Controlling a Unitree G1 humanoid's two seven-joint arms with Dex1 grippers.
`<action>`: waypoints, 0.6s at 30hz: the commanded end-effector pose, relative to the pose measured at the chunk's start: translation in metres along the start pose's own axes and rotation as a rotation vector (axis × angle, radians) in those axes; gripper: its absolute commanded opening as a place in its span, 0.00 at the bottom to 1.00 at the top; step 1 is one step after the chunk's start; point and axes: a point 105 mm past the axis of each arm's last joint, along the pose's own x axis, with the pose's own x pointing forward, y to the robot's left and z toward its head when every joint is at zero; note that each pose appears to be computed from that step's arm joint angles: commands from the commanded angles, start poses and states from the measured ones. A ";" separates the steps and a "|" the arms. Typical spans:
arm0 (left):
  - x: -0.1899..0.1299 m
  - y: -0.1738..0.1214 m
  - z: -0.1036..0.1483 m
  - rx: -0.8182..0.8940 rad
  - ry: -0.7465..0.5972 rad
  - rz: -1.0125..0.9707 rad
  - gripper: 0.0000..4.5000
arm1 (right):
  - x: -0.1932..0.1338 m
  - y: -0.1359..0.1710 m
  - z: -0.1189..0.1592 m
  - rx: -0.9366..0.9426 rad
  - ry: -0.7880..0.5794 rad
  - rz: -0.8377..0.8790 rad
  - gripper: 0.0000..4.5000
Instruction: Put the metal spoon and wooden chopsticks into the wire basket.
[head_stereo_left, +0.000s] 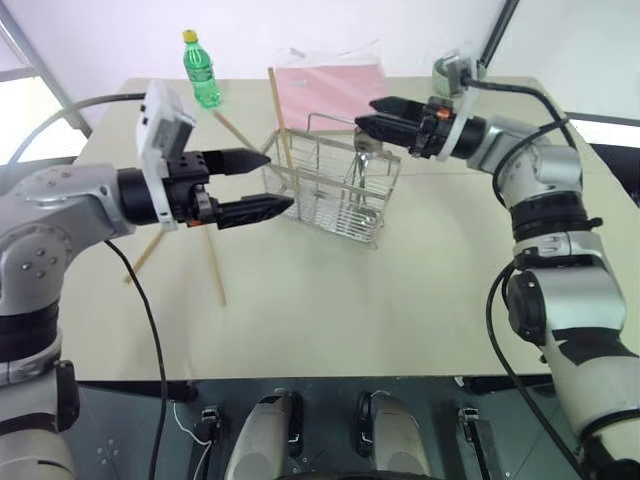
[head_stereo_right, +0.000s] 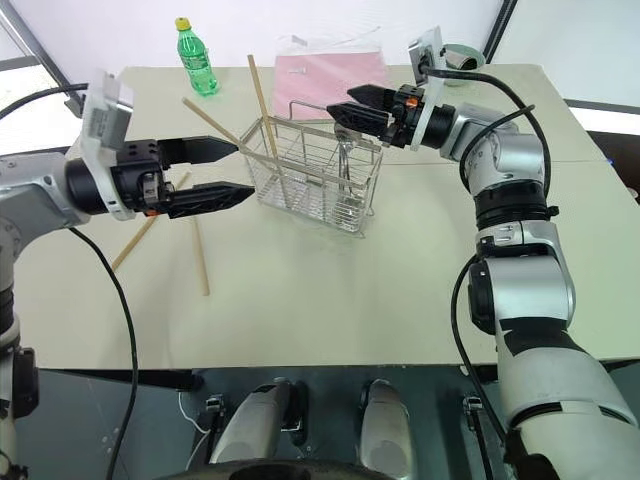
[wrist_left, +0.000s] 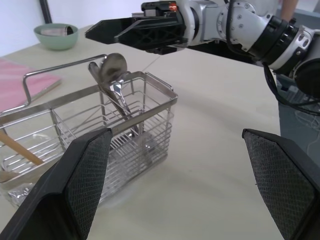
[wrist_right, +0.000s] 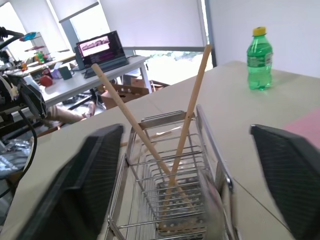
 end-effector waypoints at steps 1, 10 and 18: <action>-0.007 0.007 0.021 0.074 -0.062 0.063 0.98 | -0.006 0.003 0.032 -0.049 -0.081 -0.006 0.99; -0.064 0.100 0.059 -0.013 -0.252 0.750 0.98 | -0.046 0.046 0.110 -0.051 -0.251 0.199 0.99; -0.131 0.154 -0.039 -0.275 0.220 1.119 0.98 | -0.064 0.104 0.042 -0.121 0.071 0.435 0.99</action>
